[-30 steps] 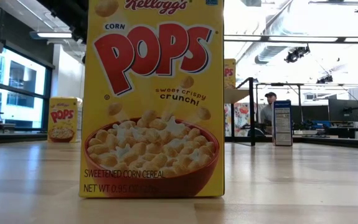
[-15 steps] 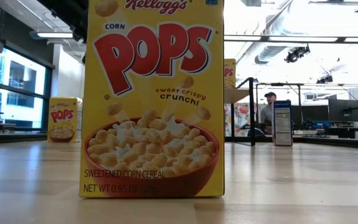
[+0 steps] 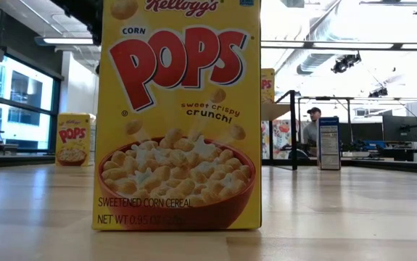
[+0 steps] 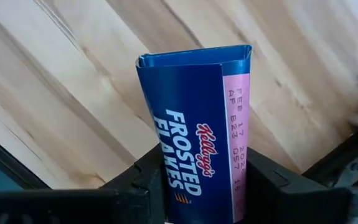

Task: Stack cereal on shelf
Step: Put the bottom blue cereal box aligned with the other blue cereal box on the shelf

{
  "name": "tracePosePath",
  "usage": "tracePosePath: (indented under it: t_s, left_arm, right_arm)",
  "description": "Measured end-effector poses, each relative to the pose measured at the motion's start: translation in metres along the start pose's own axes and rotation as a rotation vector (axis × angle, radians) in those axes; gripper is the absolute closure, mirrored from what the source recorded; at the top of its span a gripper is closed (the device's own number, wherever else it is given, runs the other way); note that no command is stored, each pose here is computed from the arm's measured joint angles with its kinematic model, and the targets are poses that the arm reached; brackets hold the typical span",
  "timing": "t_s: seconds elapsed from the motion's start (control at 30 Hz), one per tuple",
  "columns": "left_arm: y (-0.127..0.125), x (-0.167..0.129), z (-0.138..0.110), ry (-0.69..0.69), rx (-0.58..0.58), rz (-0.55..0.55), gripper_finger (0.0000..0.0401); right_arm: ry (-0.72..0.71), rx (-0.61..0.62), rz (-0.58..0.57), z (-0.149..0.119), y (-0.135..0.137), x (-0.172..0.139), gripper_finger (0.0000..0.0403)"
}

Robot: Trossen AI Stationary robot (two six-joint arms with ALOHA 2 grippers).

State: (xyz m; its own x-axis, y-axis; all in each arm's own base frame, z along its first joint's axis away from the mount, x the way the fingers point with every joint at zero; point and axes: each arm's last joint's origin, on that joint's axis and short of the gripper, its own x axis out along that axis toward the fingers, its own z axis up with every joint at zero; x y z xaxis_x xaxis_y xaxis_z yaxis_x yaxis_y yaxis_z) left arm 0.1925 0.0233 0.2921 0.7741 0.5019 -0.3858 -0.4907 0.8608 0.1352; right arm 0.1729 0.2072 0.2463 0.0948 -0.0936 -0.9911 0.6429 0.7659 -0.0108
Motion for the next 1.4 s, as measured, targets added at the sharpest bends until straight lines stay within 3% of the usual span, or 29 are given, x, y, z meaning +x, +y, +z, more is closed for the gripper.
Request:
tracePosePath:
  t_s: [0.17, 0.4, 0.93, 1.23, 1.4]
  left_arm:
    - [0.000, 0.000, 0.003, -0.026, 0.051, -0.003, 0.0166]
    - [0.000, 0.000, 0.007, -0.063, 0.021, -0.007, 0.0166]
    - [0.012, 0.005, 0.008, -0.060, -0.021, 0.056, 0.0166]
    - [0.012, 0.006, 0.009, -0.072, 0.039, 0.010, 0.0166]
    - [0.005, 0.004, 0.009, -0.085, 0.119, -0.164, 0.0166]
  right_arm:
    - [-0.058, -0.003, -0.019, 0.004, -0.001, -0.015, 0.0267]
    - [-0.084, -0.011, -0.055, 0.012, -0.004, -0.029, 0.0267]
    - [-0.080, -0.216, -0.076, 0.068, -0.010, -0.025, 0.0267]
    - [-0.080, -0.348, -0.076, 0.103, -0.018, -0.020, 0.0267]
    - [-0.118, -0.439, -0.055, 0.122, -0.020, -0.018, 0.0267]
